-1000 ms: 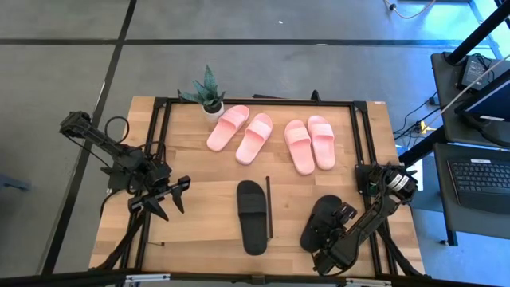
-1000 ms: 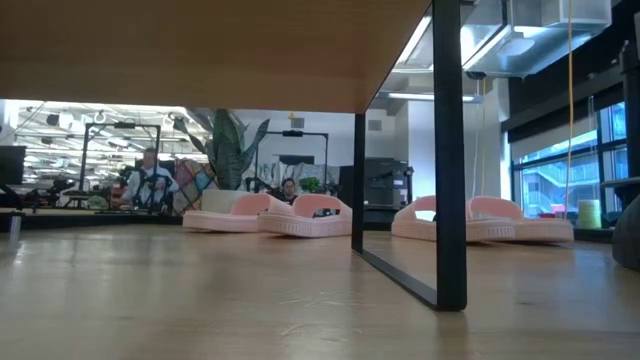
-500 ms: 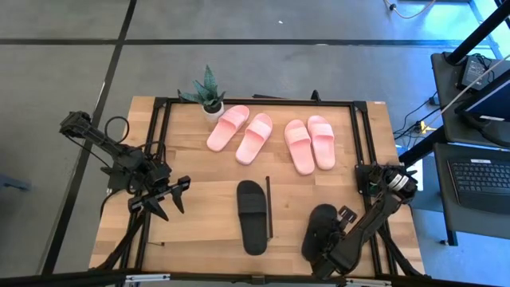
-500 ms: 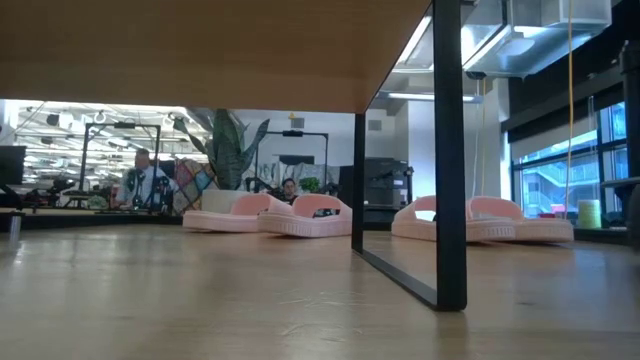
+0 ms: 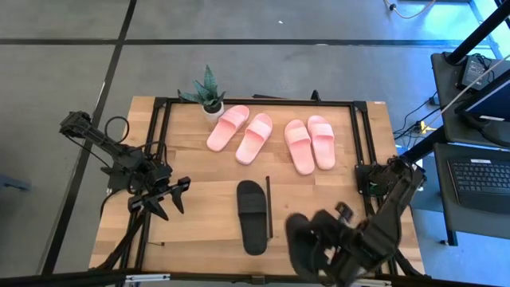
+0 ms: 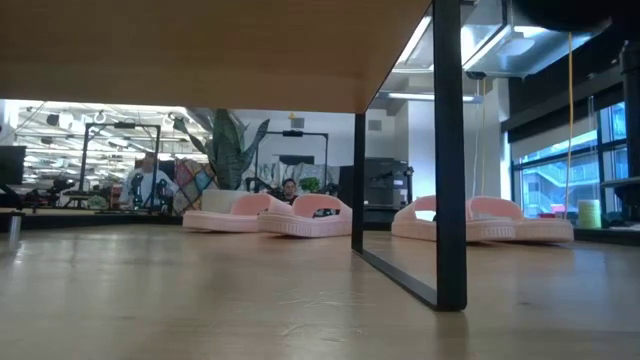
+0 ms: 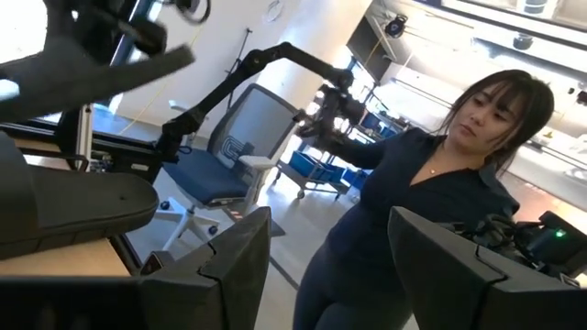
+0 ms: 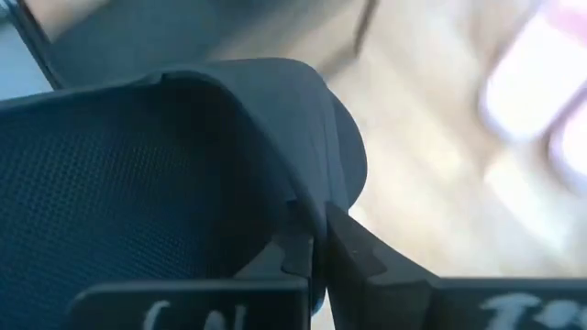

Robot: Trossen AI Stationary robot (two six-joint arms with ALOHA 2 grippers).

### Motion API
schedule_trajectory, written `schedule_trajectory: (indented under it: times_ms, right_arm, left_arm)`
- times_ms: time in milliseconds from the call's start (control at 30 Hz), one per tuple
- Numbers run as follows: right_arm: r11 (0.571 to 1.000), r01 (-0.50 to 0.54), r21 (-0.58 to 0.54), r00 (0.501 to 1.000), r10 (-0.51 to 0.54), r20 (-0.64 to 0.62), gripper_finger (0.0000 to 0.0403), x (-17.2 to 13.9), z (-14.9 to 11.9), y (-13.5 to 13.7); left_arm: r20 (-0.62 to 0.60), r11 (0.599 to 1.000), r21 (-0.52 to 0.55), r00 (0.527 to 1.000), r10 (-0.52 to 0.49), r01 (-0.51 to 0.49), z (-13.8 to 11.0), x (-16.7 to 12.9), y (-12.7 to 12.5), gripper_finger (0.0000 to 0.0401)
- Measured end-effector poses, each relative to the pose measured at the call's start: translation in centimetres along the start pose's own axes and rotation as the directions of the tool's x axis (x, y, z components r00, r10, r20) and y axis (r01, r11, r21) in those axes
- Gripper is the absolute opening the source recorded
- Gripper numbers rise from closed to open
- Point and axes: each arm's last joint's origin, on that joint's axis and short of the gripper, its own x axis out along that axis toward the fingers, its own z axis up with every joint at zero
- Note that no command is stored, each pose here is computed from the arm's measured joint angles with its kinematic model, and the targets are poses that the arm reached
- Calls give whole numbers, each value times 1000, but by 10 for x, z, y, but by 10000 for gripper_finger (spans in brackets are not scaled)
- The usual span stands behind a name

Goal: Pick and place slides into the shelf
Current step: Put the black slide on the shelf

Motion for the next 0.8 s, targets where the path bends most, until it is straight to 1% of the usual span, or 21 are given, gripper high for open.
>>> schedule_trajectory:
  times_ms: [133,233,300,367,433,567,633,700,800]
  right_arm:
    - [998,-22,-60,995,28,100,13,-9,38,-4]
    - [993,-13,-121,986,33,160,13,-13,66,-11]
    - [988,15,-157,977,19,215,13,-15,85,-17]
    - [980,50,-191,961,5,276,13,-16,103,-23]
    - [973,63,-221,941,15,337,13,-14,120,-23]
    - [955,35,-294,896,100,433,13,-1,152,-13]
    - [942,27,-335,870,143,472,13,5,165,-6]
    - [928,48,-371,849,158,503,13,13,173,1]
    - [906,78,-417,841,165,515,13,22,176,8]
  left_arm:
    - [0,1000,-26,1000,0,0,0,0,0,211]
    - [0,1000,-27,1000,0,0,0,0,0,211]
    - [0,1000,-27,1000,0,0,0,0,0,211]
    - [0,1000,-26,1000,0,0,0,0,0,211]
    - [0,1000,-26,1000,0,0,0,0,0,211]
    - [0,1000,-27,1000,0,0,0,0,0,211]
    - [0,1000,-27,1000,0,0,0,0,0,211]
    - [1,1000,-29,1000,0,0,0,0,0,211]
    - [1,999,-54,1000,0,0,0,0,0,211]
